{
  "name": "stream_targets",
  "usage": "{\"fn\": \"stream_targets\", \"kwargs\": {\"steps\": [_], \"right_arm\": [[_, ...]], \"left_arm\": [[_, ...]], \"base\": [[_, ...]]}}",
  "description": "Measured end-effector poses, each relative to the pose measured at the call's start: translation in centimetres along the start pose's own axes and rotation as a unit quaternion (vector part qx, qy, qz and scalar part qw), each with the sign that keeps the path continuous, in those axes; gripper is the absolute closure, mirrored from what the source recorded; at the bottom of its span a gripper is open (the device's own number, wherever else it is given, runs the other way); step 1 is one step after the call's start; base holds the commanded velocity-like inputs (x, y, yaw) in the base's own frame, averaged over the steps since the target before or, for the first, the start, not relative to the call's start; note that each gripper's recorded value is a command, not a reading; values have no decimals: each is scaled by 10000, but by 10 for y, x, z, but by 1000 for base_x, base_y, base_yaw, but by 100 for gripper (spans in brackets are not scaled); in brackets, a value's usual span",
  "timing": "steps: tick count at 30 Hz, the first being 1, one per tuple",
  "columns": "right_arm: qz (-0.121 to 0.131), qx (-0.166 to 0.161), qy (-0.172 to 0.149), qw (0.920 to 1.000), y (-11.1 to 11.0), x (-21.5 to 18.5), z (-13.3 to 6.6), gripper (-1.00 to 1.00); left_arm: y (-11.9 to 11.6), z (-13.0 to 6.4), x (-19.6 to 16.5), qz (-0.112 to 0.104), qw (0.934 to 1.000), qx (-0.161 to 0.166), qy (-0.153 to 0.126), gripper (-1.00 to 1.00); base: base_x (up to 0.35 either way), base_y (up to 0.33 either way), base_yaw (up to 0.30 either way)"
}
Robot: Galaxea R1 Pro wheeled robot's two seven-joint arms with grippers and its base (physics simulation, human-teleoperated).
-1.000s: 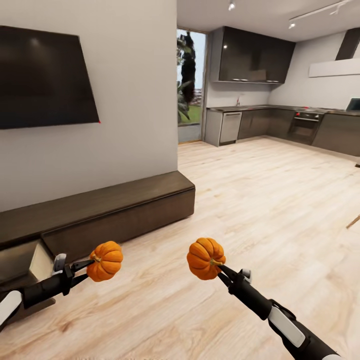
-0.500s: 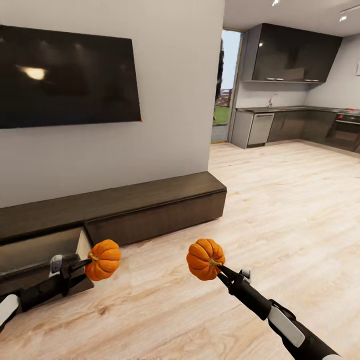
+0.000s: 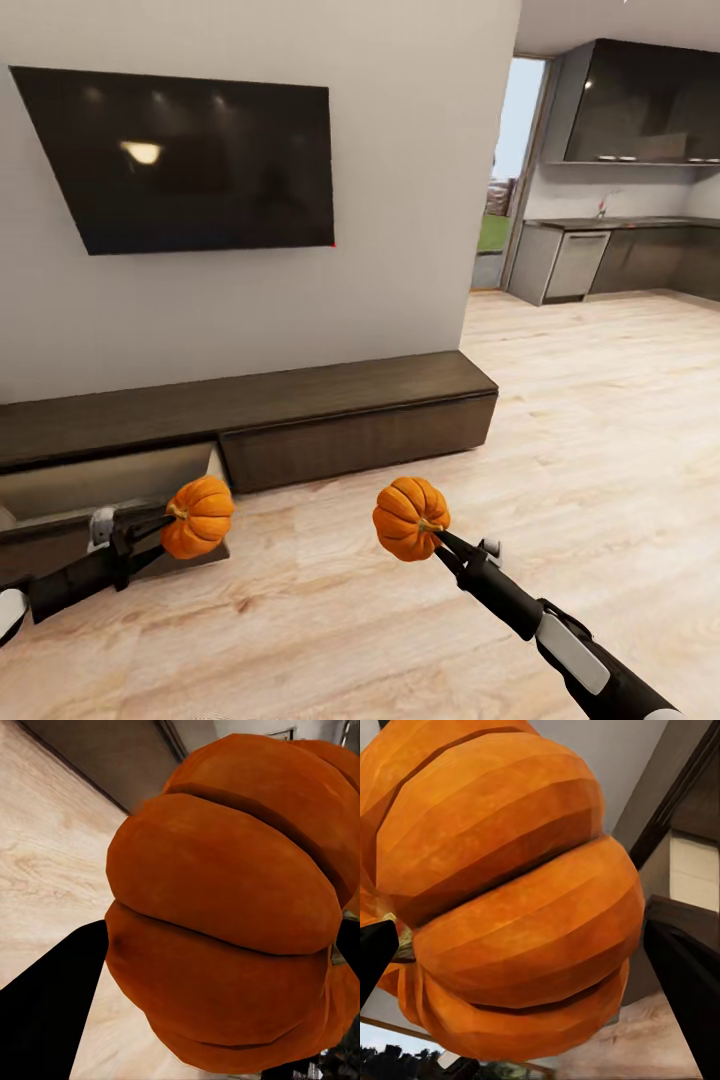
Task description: Place each of the two pumpkins and all three candles from the living room inside a cabinet in the living room (use any cabinet), then make sure every cabinet is closed, and position the cauldron so it is next to a table in the living room.
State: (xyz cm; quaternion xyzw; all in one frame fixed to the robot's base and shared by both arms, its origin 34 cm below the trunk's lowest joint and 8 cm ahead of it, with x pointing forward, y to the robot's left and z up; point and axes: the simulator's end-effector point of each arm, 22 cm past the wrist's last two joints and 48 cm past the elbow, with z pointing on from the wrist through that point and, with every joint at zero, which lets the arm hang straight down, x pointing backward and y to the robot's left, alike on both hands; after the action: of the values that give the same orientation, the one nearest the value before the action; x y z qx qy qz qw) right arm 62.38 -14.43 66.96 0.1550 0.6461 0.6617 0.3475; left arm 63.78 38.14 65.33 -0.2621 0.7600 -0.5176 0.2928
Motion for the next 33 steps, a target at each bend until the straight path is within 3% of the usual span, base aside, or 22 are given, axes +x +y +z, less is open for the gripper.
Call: {"fn": "stream_targets", "kwargs": {"steps": [4,11,15,19,22,25,27,30,33], "right_arm": [[-13,39,8,10000,6,-3,2,100],[-382,813,526,9946,-16,14,1,100],[-490,1105,641,9906,-21,15,1,100],[-715,1503,890,9820,-30,17,0,100],[-903,1724,1190,9736,-35,24,-3,100],[-863,1778,1381,9705,-29,25,0,100],[-832,1768,1459,9698,-24,24,4,100],[-776,1689,1537,9705,-18,33,14,100],[-761,1612,1534,9719,-15,34,17,100]], "left_arm": [[-7,-4,1,-114,9999,-32,109,100],[-19,-13,-5,-204,9996,-93,181,100],[-25,-27,-16,-172,9995,-191,155,100],[-26,-31,-12,-235,9985,-373,322,100],[-29,-30,-10,-92,9973,-558,469,100],[-22,-31,-8,198,9928,-982,650,100],[-21,-31,-6,273,9907,-1129,715,100],[-21,-32,-7,321,9896,-1198,729,100],[-29,-30,-9,259,9919,-1041,682,100]], "base": [[0,0,275],[0,0,275],[0,0,276],[0,0,276],[0,0,276],[0,0,276],[0,0,276],[0,0,271],[0,0,132]]}}
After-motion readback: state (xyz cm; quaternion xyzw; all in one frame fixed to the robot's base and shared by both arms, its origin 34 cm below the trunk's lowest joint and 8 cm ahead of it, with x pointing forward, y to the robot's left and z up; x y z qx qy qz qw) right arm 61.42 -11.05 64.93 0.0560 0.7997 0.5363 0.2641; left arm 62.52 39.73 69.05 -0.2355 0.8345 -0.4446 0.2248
